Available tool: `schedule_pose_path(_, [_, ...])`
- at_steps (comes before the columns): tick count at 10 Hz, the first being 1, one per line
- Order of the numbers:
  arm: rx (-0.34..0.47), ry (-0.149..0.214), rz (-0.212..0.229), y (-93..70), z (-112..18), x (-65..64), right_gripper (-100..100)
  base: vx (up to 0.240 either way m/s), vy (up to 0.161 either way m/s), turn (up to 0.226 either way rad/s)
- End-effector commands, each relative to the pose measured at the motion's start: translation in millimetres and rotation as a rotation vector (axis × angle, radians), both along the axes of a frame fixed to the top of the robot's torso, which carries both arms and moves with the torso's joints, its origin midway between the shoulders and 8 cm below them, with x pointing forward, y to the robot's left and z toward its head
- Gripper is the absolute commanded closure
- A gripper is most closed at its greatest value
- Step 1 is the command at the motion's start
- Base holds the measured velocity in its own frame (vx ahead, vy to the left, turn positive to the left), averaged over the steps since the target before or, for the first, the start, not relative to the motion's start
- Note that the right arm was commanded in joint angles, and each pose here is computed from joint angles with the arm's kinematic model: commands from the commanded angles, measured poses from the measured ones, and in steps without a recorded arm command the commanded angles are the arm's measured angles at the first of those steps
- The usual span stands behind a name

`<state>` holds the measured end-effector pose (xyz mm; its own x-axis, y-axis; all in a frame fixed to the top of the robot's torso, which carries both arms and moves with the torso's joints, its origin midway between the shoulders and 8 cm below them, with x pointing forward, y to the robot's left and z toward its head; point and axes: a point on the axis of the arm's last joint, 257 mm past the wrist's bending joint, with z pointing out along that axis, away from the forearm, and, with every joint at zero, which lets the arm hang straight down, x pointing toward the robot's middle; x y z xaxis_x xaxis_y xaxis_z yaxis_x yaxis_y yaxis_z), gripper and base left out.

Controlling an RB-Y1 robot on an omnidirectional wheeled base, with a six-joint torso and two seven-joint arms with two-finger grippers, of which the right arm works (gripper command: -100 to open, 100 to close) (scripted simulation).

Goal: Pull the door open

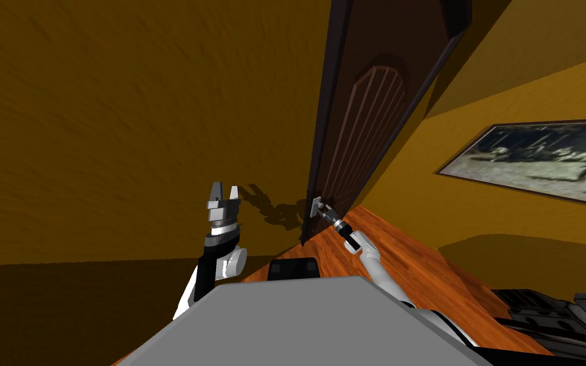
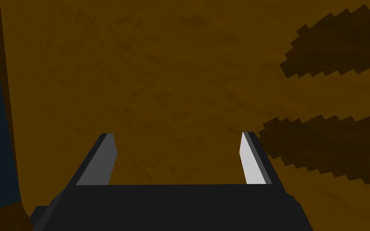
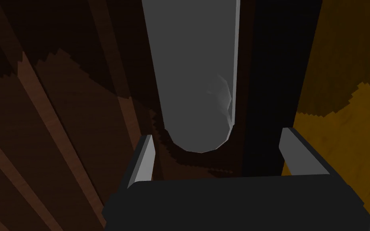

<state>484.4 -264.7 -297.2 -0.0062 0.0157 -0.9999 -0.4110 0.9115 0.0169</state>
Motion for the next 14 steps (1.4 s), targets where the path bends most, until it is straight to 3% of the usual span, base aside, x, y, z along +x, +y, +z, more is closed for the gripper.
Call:
schedule_pose_path(1, [0.001, 0.0, -0.019, -13.3, -0.1, 2.6, -100, 0.08, 0.053, 0.088])
schedule_pose_path(3, [0.003, -0.001, -0.042, -29.7, 1.0, 6.0, -100, 0.101, 0.048, 0.108])
schedule_pose_path(4, [0.002, -0.001, -0.037, -24.9, -0.1, 4.8, -100, 0.03, 0.001, 0.008])
schedule_pose_path(5, [0.002, -0.001, -0.037, -24.9, -0.1, 4.8, 100, -0.02, -0.015, -0.015])
schedule_pose_path(10, [0.002, -0.001, -0.037, -24.9, -0.1, 4.8, 100, -0.014, -0.003, 0.001])
schedule_pose_path(14, [0.147, 0.012, -0.073, -33.6, 8.8, 3.8, 100, -0.066, -0.07, 0.213])
